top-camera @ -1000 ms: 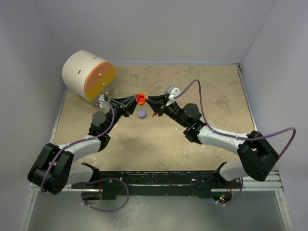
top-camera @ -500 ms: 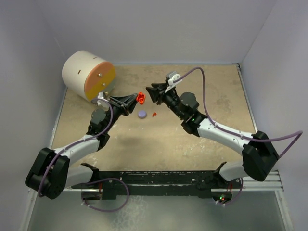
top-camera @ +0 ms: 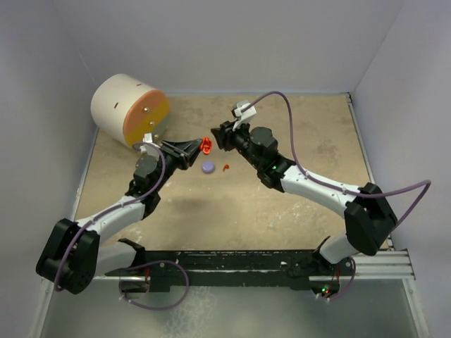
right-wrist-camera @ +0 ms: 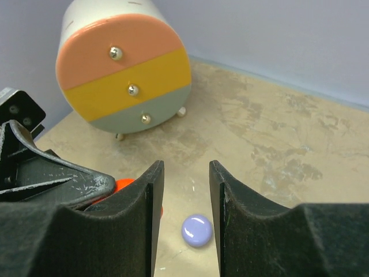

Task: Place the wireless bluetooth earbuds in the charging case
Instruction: Place the earbud in the charging case.

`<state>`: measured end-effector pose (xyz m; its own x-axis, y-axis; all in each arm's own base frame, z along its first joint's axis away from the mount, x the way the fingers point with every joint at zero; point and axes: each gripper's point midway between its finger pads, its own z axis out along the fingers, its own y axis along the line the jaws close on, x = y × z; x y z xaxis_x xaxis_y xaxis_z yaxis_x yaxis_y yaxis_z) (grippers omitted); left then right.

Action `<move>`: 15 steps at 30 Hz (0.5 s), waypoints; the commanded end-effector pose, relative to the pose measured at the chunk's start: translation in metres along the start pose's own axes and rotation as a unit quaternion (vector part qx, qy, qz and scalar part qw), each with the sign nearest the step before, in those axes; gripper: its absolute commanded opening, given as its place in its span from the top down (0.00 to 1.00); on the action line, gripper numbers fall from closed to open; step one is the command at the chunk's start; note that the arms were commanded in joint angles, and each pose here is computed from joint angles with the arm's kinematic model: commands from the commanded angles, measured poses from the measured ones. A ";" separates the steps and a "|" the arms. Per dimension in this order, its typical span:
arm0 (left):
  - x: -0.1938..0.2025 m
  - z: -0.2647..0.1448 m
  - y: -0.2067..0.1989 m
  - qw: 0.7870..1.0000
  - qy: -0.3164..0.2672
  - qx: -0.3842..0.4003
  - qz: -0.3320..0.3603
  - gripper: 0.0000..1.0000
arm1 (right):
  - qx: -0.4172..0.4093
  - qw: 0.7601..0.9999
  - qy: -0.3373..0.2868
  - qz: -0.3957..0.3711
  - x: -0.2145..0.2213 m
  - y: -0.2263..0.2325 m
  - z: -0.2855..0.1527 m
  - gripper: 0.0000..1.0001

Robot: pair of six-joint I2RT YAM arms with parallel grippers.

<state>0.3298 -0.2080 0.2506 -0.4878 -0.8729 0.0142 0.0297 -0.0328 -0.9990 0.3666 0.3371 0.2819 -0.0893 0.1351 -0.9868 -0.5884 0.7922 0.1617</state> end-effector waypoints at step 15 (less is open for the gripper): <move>-0.002 0.009 -0.020 0.999 -0.005 0.029 0.020 1.00 | -0.005 1.000 0.014 0.017 0.008 0.023 0.012 0.60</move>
<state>0.3334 -0.2094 0.2422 -0.4863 -0.8737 0.0089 0.0118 -0.0167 -0.9998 0.3632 0.3556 0.2497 -0.1616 0.0854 -0.9831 -0.5864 0.7930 0.1653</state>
